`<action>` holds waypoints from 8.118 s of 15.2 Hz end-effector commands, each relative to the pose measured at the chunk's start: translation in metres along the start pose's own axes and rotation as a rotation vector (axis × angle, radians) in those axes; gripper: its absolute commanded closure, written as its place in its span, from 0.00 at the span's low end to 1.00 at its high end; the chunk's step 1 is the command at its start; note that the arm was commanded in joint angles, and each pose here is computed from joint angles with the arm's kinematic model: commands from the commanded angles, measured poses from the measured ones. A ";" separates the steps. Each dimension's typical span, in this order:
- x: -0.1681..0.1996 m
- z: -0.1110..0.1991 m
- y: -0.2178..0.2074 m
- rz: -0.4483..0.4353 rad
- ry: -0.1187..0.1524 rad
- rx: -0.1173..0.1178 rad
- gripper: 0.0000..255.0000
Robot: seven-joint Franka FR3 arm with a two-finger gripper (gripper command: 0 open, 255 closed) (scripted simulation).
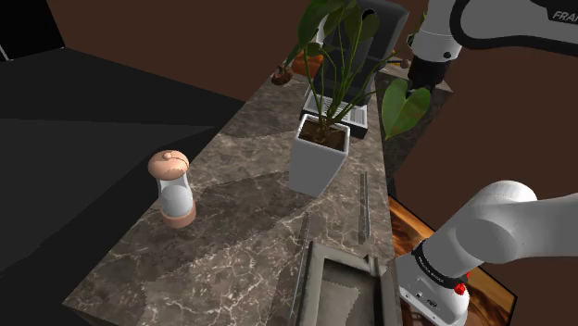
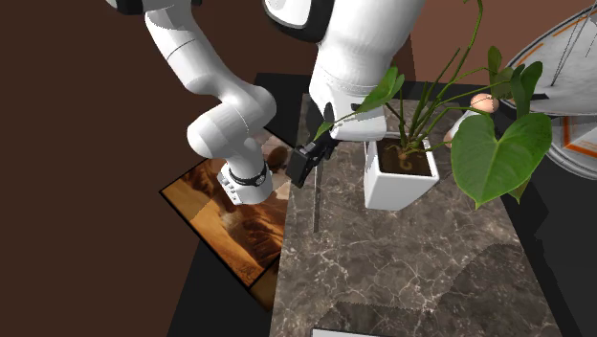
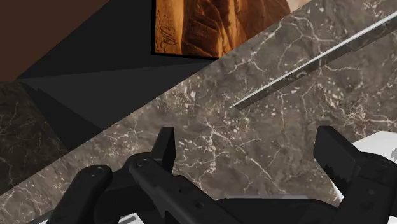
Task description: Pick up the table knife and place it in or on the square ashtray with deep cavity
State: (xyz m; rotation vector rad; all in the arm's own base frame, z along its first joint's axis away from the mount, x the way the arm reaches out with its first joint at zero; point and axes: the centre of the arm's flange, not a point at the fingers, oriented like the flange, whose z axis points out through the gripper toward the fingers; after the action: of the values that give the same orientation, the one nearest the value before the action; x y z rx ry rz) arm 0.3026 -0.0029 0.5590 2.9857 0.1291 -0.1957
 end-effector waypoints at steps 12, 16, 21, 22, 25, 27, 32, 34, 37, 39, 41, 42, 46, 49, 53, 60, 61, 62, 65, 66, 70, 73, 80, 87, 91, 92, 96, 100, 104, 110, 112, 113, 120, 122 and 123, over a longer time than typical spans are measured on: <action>-0.030 0.117 -0.054 0.681 -0.064 0.176 0.00; -0.032 0.156 -0.082 0.928 -0.088 0.240 0.00; -0.030 0.183 -0.094 1.001 -0.094 0.259 0.00; -0.030 0.188 -0.096 1.001 -0.094 0.259 0.00; -0.030 0.206 -0.101 1.001 -0.094 0.259 0.00; -0.030 0.206 -0.101 1.001 -0.094 0.259 0.00; -0.030 0.206 -0.101 1.001 -0.094 0.259 0.00; -0.030 0.206 -0.101 1.001 -0.094 0.259 1.00; -0.030 0.206 -0.101 1.001 -0.094 0.259 1.00; -0.030 0.206 -0.101 1.001 -0.094 0.259 1.00; -0.030 0.206 -0.101 1.001 -0.094 0.259 1.00; -0.030 0.206 -0.101 1.001 -0.094 0.259 1.00; -0.032 0.191 -0.098 1.001 -0.094 0.259 1.00; -0.034 0.175 -0.096 1.001 -0.094 0.259 1.00; -0.037 0.154 -0.093 1.001 -0.094 0.259 1.00; -0.042 0.118 -0.088 1.001 -0.094 0.259 1.00; -0.042 0.113 -0.087 1.001 -0.094 0.259 1.00; -0.043 0.108 -0.087 1.001 -0.094 0.259 1.00; -0.045 0.092 -0.084 1.001 -0.094 0.259 1.00; -0.046 0.087 -0.084 1.001 -0.094 0.259 1.00; -0.057 0.074 -0.106 1.001 -0.094 0.259 1.00; -0.072 0.068 -0.143 1.001 -0.094 0.259 1.00; -0.107 0.054 -0.227 1.001 -0.094 0.259 1.00; -0.142 0.040 -0.312 1.001 -0.094 0.259 1.00; -0.162 0.032 -0.360 1.001 -0.094 0.259 1.00; -0.167 0.030 -0.372 1.001 -0.094 0.259 1.00; -0.169 0.044 -0.384 1.001 -0.094 0.259 1.00; -0.166 0.065 -0.387 1.001 -0.094 0.259 1.00; -0.163 0.085 -0.390 1.001 -0.094 0.259 1.00; -0.159 0.116 -0.394 1.001 -0.094 0.259 1.00; -0.158 0.120 -0.395 1.001 -0.094 0.259 1.00; -0.158 0.120 -0.395 1.001 -0.094 0.259 1.00; -0.158 0.120 -0.395 1.001 -0.094 0.259 0.00; -0.158 0.120 -0.395 1.001 -0.094 0.259 0.00; -0.158 0.120 -0.395 1.001 -0.094 0.259 0.00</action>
State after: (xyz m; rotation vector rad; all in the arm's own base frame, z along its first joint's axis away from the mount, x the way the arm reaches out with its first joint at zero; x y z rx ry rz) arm 0.0941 0.3562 0.4074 2.8438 -1.4372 -0.2291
